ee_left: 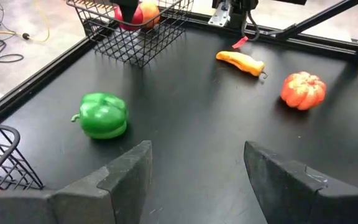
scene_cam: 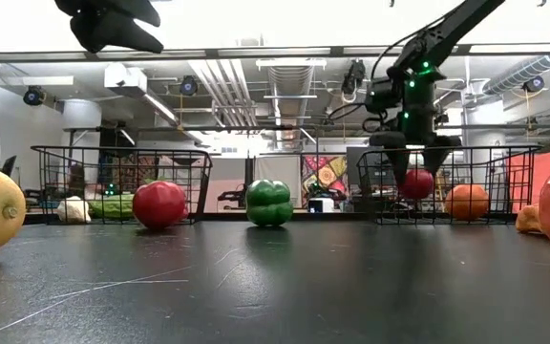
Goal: Sort produce into baskets
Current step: Put the bottom tomato into the right wire basket
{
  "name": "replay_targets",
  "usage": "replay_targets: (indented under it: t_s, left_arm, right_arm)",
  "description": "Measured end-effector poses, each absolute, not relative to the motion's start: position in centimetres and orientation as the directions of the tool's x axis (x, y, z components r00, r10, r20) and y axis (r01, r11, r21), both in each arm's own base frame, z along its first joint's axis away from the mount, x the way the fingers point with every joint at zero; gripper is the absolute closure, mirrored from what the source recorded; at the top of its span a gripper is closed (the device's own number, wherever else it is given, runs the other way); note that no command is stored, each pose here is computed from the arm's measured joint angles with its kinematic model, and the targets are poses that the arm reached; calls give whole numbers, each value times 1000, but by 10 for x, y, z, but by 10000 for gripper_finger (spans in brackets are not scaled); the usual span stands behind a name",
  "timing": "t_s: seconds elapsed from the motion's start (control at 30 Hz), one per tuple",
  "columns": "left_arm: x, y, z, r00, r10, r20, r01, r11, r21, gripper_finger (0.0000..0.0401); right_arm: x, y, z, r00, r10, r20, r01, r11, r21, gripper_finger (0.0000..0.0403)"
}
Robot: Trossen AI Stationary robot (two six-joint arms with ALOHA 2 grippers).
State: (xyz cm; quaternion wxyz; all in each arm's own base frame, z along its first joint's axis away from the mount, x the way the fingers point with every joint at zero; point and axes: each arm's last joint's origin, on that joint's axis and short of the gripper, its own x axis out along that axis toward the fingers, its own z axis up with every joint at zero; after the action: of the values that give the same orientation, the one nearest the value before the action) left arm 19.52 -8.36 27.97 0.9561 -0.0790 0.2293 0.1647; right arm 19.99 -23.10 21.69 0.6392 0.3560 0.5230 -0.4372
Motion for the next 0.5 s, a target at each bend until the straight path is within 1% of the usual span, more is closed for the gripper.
replay_targets:
  t_s: [0.27, 0.37, 0.5]
  left_arm:
    - [195, -84, 280, 842, 278, -462, -351, 933, -79, 164]
    - [195, -84, 280, 843, 278, -460, -351, 933, -80, 164]
    - [196, -84, 280, 844, 277, -459, -351, 933, -82, 164]
  right_arm:
    - [199, -233, 210, 86, -206, -975, 933, 360, 6, 78]
    - [198, -232, 208, 86, -197, -977, 932, 362, 9, 78]
    - [199, -231, 207, 124, -168, -978, 925, 376, 53, 73]
